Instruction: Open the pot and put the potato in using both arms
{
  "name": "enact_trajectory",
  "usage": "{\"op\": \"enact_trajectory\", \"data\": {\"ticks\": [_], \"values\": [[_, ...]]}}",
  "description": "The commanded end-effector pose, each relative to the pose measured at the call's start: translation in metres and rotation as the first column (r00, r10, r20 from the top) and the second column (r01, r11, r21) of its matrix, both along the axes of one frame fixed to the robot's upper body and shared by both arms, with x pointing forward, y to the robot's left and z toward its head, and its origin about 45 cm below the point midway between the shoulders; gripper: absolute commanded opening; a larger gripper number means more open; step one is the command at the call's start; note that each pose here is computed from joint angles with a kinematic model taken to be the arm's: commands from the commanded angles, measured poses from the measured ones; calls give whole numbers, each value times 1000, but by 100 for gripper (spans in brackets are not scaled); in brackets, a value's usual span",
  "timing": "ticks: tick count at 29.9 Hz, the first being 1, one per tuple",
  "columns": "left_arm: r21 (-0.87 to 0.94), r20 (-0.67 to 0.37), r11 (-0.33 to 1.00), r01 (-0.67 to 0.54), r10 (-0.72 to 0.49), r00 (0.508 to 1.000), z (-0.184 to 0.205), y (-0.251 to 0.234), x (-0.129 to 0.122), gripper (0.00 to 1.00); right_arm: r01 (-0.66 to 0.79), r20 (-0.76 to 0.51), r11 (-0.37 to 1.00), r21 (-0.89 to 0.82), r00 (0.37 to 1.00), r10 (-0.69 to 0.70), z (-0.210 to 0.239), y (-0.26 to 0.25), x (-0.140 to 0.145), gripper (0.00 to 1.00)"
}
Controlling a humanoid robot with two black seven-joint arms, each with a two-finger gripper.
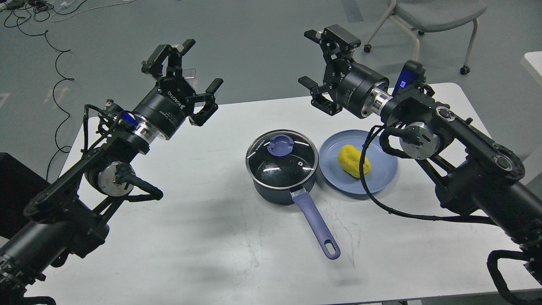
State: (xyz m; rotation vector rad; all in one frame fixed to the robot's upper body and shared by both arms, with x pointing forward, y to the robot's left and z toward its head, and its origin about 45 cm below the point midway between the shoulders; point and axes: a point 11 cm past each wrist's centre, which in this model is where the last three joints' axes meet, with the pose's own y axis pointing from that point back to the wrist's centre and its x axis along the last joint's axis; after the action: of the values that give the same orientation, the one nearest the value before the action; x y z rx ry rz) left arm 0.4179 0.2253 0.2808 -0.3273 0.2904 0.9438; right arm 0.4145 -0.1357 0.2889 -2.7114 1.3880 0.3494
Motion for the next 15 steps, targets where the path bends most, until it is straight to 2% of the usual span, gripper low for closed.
{"op": "enact_trajectory", "data": {"ticks": [1, 15], "values": [[10, -9, 1000, -7, 7, 1000, -4, 2, 0, 98, 2, 1, 1000, -3, 1000, -2, 0, -1, 0, 100], [30, -73, 993, -116, 118, 990, -26, 1, 11, 98, 60, -7, 997, -56, 998, -61, -7, -7, 11, 100]]}}
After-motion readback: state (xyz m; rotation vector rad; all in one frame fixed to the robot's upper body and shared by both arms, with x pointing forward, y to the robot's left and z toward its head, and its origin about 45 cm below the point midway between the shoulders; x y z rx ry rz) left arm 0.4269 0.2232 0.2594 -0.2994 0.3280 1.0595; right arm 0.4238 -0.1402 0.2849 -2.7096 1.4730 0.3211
